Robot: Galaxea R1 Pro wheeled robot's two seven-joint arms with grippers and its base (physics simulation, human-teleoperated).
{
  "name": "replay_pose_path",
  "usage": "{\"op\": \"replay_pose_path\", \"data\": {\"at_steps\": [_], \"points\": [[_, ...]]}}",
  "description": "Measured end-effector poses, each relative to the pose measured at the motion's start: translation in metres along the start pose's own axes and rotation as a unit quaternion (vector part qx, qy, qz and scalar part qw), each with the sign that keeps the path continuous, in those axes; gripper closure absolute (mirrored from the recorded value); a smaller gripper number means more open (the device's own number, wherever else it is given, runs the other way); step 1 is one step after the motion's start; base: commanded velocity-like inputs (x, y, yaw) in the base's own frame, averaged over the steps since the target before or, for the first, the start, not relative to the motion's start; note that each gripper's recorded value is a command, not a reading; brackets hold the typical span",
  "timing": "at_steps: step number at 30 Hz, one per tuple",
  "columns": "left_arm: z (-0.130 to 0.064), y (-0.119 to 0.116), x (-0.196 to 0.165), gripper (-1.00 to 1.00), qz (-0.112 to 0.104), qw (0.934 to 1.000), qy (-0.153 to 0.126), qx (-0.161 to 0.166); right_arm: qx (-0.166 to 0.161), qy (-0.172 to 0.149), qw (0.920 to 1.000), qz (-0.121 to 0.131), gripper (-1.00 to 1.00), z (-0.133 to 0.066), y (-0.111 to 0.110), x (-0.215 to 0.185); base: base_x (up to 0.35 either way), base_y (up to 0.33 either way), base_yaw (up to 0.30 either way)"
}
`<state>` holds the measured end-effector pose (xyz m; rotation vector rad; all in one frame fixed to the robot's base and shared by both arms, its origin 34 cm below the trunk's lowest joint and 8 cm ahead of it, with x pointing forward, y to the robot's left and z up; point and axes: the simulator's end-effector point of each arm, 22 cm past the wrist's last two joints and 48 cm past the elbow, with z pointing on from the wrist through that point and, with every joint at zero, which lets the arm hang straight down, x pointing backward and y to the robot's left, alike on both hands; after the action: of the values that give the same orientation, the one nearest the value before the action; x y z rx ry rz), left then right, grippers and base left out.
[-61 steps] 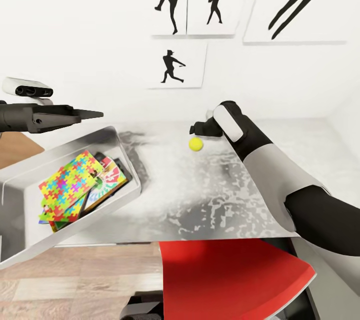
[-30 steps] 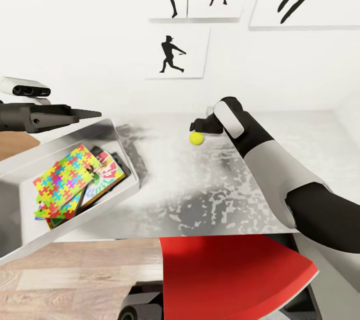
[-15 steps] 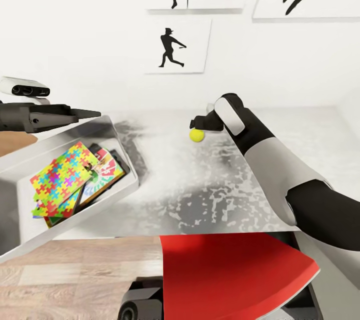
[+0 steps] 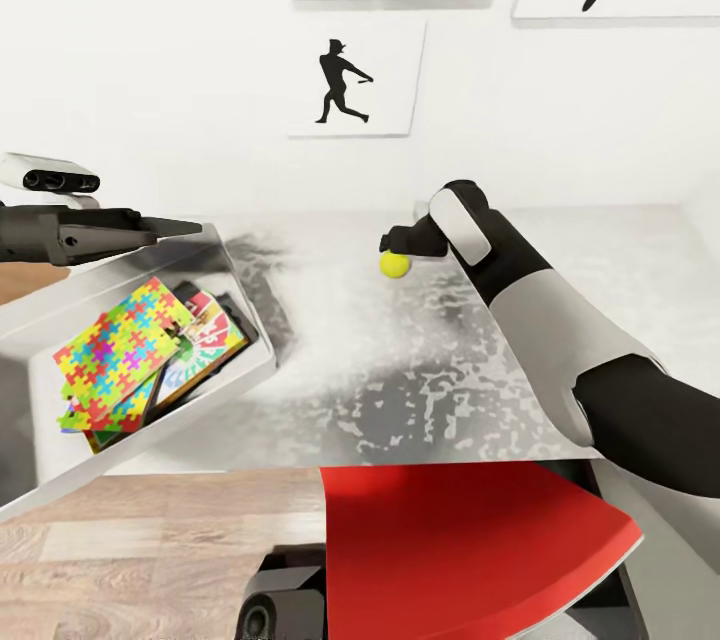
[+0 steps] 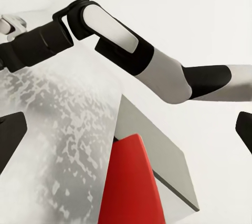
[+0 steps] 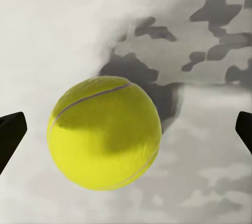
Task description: Put all the toys in the child's room - the three board games (two on the bed and one on the table), the two jigsaw puzzles on the table, and the tennis ball on the table - inside the toy box on the table in the child's room.
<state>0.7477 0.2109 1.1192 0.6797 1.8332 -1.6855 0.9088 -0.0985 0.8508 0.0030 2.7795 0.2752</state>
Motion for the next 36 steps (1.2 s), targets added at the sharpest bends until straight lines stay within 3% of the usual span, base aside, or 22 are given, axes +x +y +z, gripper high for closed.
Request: {"op": "replay_pose_path", "data": {"at_steps": [36], "points": [[0.0002, 0.0073, 0.0045, -1.0, -0.006, 1.0, 0.001, -0.001, -0.001, 0.009, 1.0, 0.003, -1.0, 0.0098, -0.0017, 0.0067, 0.0, 0.0, 0.0]]}}
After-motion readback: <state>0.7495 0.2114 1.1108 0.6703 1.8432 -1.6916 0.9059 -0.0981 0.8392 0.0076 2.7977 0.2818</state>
